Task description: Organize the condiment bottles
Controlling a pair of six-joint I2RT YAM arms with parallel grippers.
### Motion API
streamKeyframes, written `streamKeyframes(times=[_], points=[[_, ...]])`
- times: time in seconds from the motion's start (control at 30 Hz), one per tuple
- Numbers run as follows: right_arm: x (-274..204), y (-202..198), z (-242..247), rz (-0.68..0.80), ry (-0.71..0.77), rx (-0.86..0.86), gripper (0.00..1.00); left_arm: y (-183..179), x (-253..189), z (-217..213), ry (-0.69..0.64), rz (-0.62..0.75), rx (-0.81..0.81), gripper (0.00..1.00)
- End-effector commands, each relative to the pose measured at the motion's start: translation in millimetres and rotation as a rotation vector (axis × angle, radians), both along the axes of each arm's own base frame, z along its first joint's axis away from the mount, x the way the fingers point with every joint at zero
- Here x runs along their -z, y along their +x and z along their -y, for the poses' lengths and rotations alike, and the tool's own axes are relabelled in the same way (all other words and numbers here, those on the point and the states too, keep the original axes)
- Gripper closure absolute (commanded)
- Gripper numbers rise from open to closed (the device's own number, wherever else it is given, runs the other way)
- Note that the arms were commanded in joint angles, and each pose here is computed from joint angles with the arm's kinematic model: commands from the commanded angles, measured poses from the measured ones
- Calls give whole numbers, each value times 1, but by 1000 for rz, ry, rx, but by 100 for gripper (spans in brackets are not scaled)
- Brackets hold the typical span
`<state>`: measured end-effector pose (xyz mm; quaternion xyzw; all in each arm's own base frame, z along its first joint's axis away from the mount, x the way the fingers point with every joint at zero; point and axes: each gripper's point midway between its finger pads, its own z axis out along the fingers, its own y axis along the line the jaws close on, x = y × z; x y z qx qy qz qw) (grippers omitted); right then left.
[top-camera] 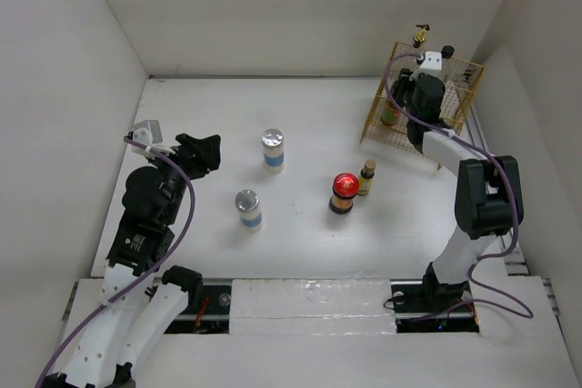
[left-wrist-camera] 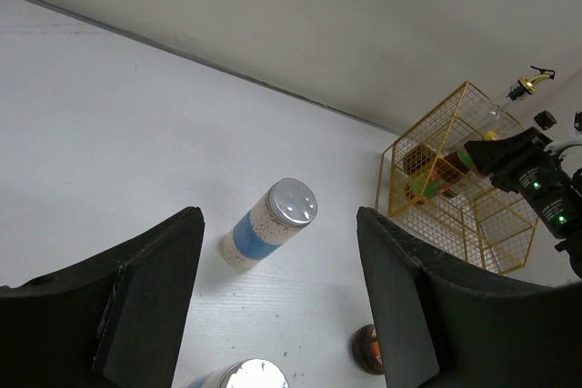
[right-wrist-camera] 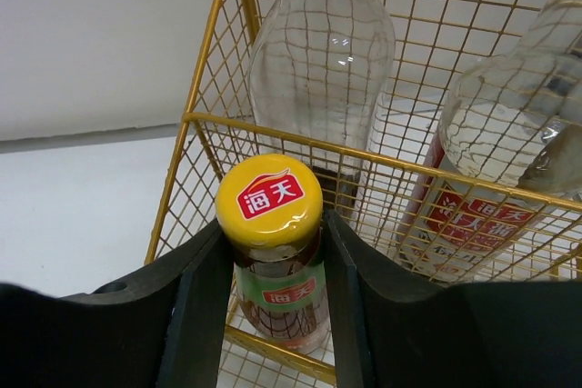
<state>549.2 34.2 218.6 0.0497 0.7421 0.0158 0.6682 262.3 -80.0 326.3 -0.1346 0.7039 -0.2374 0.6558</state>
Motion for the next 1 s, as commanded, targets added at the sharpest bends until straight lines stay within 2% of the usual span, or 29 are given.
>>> streamKeyframes(times=[0.0, 0.03, 0.13, 0.17, 0.3, 0.4, 0.6, 0.63, 0.7, 0.77, 0.83, 0.87, 0.93, 0.97], points=[[-49, 3, -14, 174, 81, -41, 60, 1, -15, 1, -9, 51, 9, 36], [-45, 2, -15, 165, 92, -40, 48, 1, -15, 1, -9, 51, 9, 36], [-46, -1, -15, 155, 100, -40, 34, -1, -17, 1, -12, 60, 9, 35], [-49, -3, -15, 156, 101, -40, 26, -1, -17, 1, -12, 60, 9, 34], [-74, -17, -10, 172, 102, -21, 12, -1, -17, 2, -12, 60, 18, 31], [-99, -40, -11, 189, 104, -23, 7, -1, -17, 2, -12, 60, 18, 31], [-93, -103, -40, 114, 169, -85, 8, -1, -17, 2, -12, 60, 18, 29], [-74, -118, -62, 67, 178, -128, 19, -3, -20, 1, -15, 69, 18, 29], [-69, -147, -85, 41, 206, -191, 41, -3, -20, 1, -15, 69, 18, 29], [-49, -176, -118, -29, 191, -285, 76, -3, -20, 1, -15, 69, 18, 29], [-35, -205, -127, -128, 160, -330, 86, -3, -20, 1, -15, 69, 18, 29], [-29, -221, -140, -167, 145, -377, 85, -3, -20, 1, -15, 69, 18, 29], [-8, -254, -135, -287, 85, -398, 72, -3, -20, 1, -15, 69, 18, 29], [-6, -267, -141, -316, 73, -437, 47, -3, -20, 1, -15, 69, 18, 29]])
